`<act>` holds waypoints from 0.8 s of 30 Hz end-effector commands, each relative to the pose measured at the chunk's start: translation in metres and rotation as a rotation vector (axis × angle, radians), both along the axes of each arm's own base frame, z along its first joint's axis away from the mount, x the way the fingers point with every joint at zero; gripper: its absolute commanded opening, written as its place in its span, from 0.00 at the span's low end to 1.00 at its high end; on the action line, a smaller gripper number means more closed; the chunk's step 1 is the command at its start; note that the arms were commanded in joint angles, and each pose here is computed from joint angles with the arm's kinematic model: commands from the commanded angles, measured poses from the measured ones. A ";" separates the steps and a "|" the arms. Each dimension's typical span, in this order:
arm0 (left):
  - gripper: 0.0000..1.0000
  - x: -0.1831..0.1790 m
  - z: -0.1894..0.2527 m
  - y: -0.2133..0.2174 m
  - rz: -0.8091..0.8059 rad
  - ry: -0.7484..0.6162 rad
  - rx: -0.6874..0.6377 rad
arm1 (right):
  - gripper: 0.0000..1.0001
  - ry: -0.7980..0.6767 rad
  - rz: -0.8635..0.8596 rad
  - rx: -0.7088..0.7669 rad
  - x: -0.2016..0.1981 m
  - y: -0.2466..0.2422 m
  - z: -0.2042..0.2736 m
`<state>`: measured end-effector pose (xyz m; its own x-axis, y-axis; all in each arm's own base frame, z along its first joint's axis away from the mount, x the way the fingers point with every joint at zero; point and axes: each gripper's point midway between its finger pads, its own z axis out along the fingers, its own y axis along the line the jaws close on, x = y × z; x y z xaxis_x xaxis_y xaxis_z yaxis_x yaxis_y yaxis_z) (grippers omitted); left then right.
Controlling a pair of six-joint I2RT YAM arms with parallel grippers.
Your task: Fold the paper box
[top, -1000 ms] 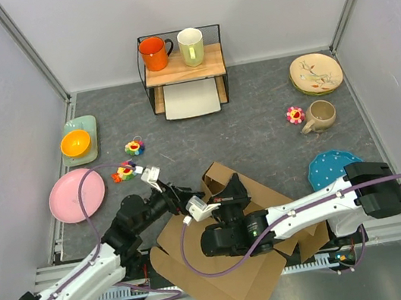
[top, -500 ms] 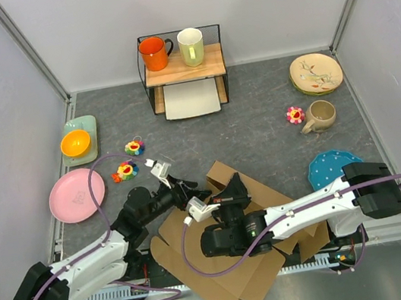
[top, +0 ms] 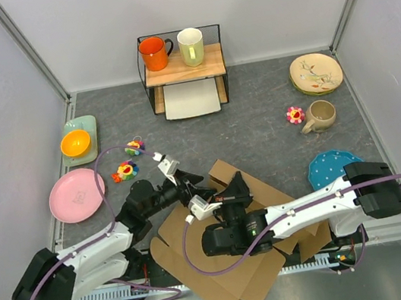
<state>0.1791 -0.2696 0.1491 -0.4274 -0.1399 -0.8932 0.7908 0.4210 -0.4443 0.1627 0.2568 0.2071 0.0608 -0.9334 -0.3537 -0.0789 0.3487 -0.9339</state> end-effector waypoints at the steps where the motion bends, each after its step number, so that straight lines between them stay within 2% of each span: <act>1: 0.85 0.014 0.062 -0.018 -0.034 -0.210 -0.110 | 0.00 0.158 0.097 0.074 -0.012 0.016 -0.037; 7: 0.74 0.023 0.051 -0.033 -0.067 -0.216 -0.076 | 0.00 0.176 0.104 0.108 -0.014 0.021 -0.032; 10: 0.61 0.029 0.050 -0.039 -0.066 -0.224 -0.080 | 0.00 0.179 0.107 0.114 -0.014 0.023 -0.029; 13: 0.43 0.031 0.049 -0.042 -0.073 -0.232 -0.086 | 0.00 0.182 0.108 0.110 -0.014 0.023 -0.030; 14: 0.32 0.031 0.049 -0.042 -0.075 -0.234 -0.085 | 0.00 0.182 0.108 0.110 -0.014 0.022 -0.029; 16: 0.20 0.032 0.047 -0.042 -0.074 -0.240 -0.076 | 0.00 0.187 0.110 0.118 -0.014 0.022 -0.029; 17: 0.17 0.031 0.046 -0.042 -0.075 -0.243 -0.074 | 0.00 0.190 0.111 0.120 -0.014 0.022 -0.029; 19: 0.16 0.032 0.046 -0.042 -0.073 -0.254 -0.070 | 0.00 0.193 0.111 0.117 -0.014 0.021 -0.030; 21: 0.22 0.034 0.044 -0.041 -0.065 -0.250 -0.059 | 0.00 0.198 0.108 0.122 -0.013 0.020 -0.030; 22: 0.35 0.035 0.043 -0.042 -0.063 -0.250 -0.056 | 0.00 0.202 0.107 0.123 -0.013 0.020 -0.031; 24: 0.50 0.037 0.043 -0.043 -0.062 -0.249 -0.055 | 0.00 0.208 0.104 0.128 -0.012 0.020 -0.032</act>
